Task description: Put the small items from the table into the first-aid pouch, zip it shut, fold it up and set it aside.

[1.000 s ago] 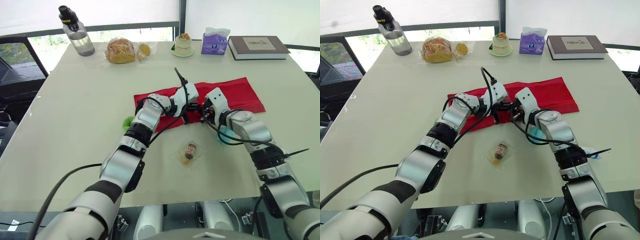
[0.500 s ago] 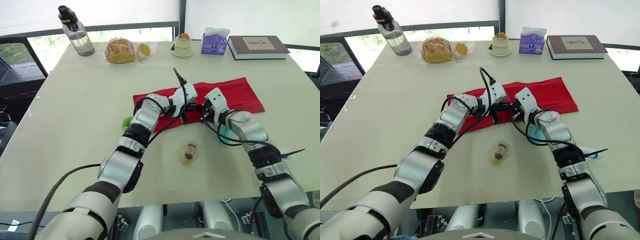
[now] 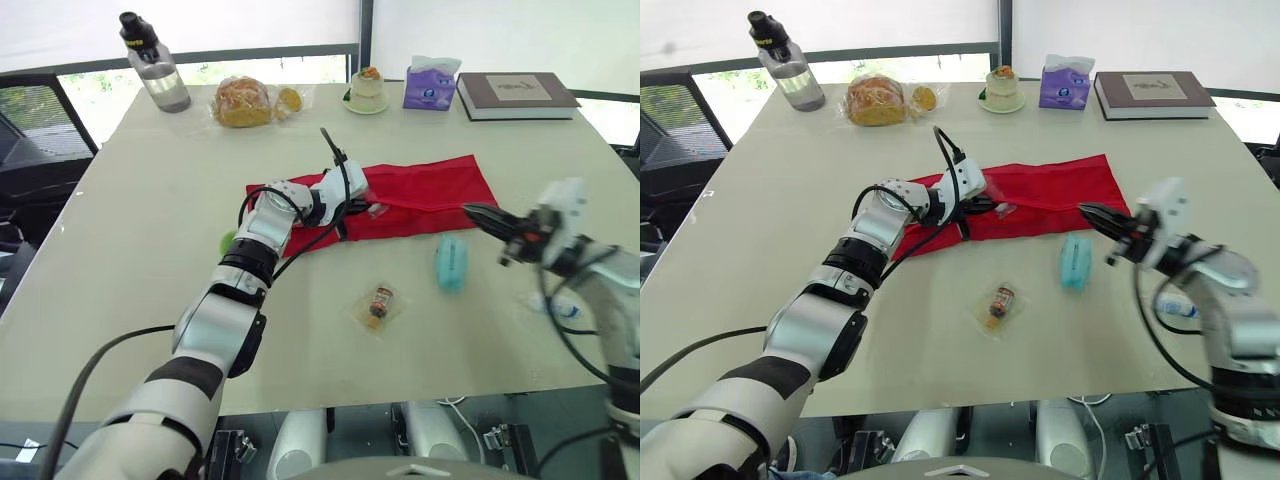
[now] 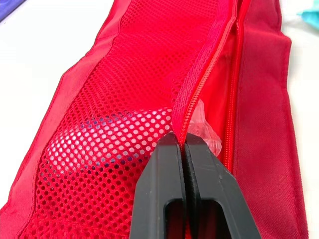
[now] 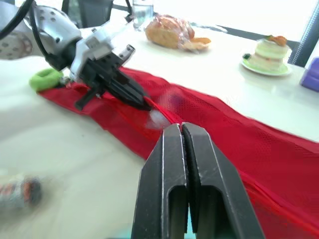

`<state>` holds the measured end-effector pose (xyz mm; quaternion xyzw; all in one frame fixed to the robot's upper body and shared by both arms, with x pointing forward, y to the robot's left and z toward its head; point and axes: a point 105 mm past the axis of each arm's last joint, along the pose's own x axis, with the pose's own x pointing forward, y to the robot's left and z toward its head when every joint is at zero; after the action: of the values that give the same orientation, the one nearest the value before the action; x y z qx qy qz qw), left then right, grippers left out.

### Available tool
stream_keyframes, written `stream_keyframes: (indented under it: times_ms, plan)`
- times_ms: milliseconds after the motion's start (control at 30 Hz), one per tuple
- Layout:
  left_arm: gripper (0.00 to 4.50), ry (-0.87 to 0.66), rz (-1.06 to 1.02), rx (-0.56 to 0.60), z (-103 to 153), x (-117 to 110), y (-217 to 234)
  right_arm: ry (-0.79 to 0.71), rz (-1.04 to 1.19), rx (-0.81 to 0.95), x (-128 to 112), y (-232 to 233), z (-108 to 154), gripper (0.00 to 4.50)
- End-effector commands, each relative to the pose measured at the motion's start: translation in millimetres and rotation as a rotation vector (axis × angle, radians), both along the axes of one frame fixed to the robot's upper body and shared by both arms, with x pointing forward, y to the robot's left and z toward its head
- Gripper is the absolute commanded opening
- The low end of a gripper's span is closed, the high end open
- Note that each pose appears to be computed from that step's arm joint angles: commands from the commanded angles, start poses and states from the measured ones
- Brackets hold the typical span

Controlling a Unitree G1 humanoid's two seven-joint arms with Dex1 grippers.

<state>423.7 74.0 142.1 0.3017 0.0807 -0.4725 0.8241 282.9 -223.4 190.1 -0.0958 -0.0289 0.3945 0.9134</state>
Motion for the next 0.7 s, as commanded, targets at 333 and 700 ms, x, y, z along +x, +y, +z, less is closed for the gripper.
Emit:
stream_keyframes:
  times_ms: [333,700]
  plan:
    - [0.0,-0.034,0.023,0.005,3,4,15,0.104,-0.006,-0.131,-89,-114,24,3.48]
    - [0.0,-0.042,0.02,0.015,0,6,17,0.135,-0.096,-0.236,-130,-155,62,4.44]
